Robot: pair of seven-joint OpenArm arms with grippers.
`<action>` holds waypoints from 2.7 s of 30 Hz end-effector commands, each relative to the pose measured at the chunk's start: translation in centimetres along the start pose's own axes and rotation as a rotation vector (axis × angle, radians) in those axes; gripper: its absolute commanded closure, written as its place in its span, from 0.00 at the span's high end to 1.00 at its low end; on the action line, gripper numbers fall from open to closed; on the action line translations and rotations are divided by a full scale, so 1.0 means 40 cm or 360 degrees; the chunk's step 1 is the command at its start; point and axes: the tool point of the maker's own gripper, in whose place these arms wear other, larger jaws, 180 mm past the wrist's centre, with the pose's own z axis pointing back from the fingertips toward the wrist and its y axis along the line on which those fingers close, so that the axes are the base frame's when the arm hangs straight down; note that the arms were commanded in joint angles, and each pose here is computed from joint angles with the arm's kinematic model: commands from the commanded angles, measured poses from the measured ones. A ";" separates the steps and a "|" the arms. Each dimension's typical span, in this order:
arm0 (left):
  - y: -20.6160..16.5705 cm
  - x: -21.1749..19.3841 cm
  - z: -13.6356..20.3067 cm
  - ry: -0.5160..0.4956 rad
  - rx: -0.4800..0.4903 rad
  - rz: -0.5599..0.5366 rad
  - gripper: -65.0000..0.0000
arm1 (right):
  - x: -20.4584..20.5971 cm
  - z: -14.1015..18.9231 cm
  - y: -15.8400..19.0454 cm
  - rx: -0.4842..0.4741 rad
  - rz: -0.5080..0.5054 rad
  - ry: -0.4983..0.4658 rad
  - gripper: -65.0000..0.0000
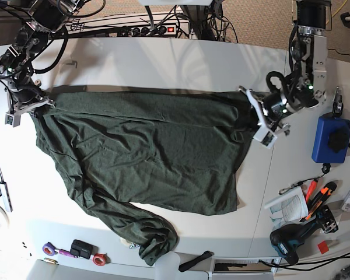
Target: Layout the t-shirt on the table in an organized manner, then fold the t-shirt properly
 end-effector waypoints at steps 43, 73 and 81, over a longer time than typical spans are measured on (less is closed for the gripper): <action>-0.104 -0.262 0.073 0.0570 0.0203 -0.0192 0.00 | -0.313 0.043 -0.130 -0.0009 -0.0190 0.0427 0.00; -0.101 -0.334 0.125 0.0689 0.0295 -0.0125 0.00 | -0.378 0.112 -0.141 0.0083 -0.0329 0.0589 0.00; -0.073 -0.304 0.117 0.0633 0.0374 -0.0105 0.00 | -0.358 0.104 -0.131 0.0113 -0.0367 0.0544 0.00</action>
